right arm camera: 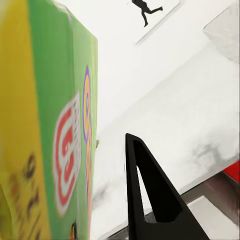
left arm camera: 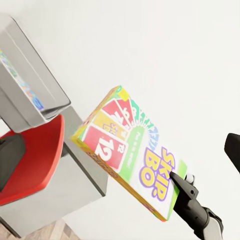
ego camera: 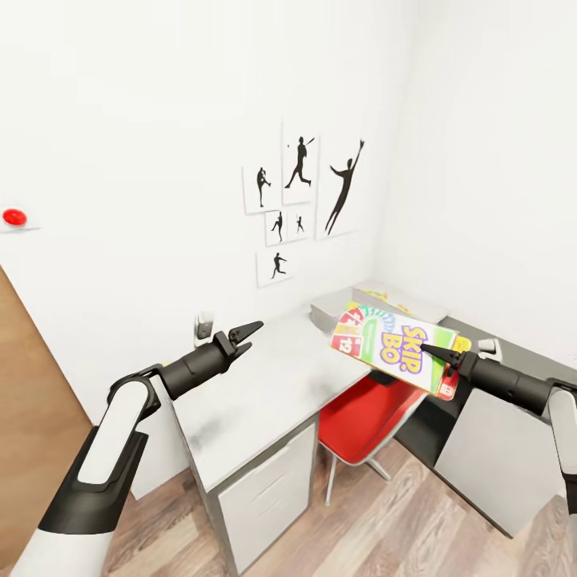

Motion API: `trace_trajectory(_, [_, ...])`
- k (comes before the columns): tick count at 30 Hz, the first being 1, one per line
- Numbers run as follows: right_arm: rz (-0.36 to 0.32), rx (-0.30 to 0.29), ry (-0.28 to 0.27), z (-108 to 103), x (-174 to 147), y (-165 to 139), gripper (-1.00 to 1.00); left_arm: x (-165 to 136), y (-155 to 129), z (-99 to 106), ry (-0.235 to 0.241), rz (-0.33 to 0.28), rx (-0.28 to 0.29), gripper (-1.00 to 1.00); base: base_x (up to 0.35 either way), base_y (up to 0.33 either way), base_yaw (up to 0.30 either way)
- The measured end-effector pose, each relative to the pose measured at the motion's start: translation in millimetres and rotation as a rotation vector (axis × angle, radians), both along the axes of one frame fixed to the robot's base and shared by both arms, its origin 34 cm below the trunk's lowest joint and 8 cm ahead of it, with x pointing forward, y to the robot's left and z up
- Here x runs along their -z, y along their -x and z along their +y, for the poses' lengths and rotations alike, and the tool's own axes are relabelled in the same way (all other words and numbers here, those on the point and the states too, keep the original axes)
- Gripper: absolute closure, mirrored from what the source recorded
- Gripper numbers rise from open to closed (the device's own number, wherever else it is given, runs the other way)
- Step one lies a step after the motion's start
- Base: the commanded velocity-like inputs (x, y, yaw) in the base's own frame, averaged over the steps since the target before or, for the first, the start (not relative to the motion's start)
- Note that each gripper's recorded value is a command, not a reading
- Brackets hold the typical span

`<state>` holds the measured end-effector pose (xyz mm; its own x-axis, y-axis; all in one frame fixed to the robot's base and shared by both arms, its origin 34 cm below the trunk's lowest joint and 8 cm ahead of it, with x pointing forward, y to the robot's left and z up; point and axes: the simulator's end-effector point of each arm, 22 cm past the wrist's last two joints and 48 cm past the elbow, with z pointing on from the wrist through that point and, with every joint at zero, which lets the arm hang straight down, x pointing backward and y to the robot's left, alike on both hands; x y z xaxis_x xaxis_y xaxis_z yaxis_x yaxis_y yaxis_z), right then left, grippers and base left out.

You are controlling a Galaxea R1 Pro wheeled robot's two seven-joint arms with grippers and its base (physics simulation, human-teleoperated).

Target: Put all the toys in the child's room - the three board games (two on the bed and one on the table), the two jigsaw puzzles on the table, and the tennis ball on the table - inside the toy box on the table in the child's room.

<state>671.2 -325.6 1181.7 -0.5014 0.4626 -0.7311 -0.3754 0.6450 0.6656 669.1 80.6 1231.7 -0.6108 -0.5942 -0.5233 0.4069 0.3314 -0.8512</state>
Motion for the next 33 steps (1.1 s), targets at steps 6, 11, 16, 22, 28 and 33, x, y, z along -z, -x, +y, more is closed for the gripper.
trace_trajectory(6, [0.001, 0.001, 0.0, 0, 1, 0, 1.0, 0, 0, 0, -0.002, 0.001, -0.002, -1.0, 0.0, -0.315, 0.0])
trace_trajectory(11, [0.001, 0.001, 0.001, 0, 0, 0, 1.0, 2, -1, 1, -0.008, 0.007, -0.007, -1.0, 0.0, -0.315, 0.0])
trace_trajectory(16, [0.001, -0.001, 0.0, 1, 1, 0, 1.0, 4, -1, 2, -0.011, 0.011, -0.011, -1.0, 0.019, -0.312, 0.014])
trace_trajectory(22, [0.002, 0.0, 0.0, 2, 1, 0, 1.0, 7, -2, 4, -0.009, 0.015, -0.023, -1.0, 0.167, -0.275, 0.087])
trace_trajectory(28, [0.001, 0.001, 0.0, 1, 1, 0, 1.0, 9, -2, 5, -0.009, 0.019, -0.026, -1.0, 0.227, -0.251, 0.029])
trace_trajectory(33, [0.001, 0.002, 0.001, 1, 1, 0, 1.0, 13, -2, 6, -0.022, 0.021, -0.033, -1.0, 0.241, -0.244, 0.037])
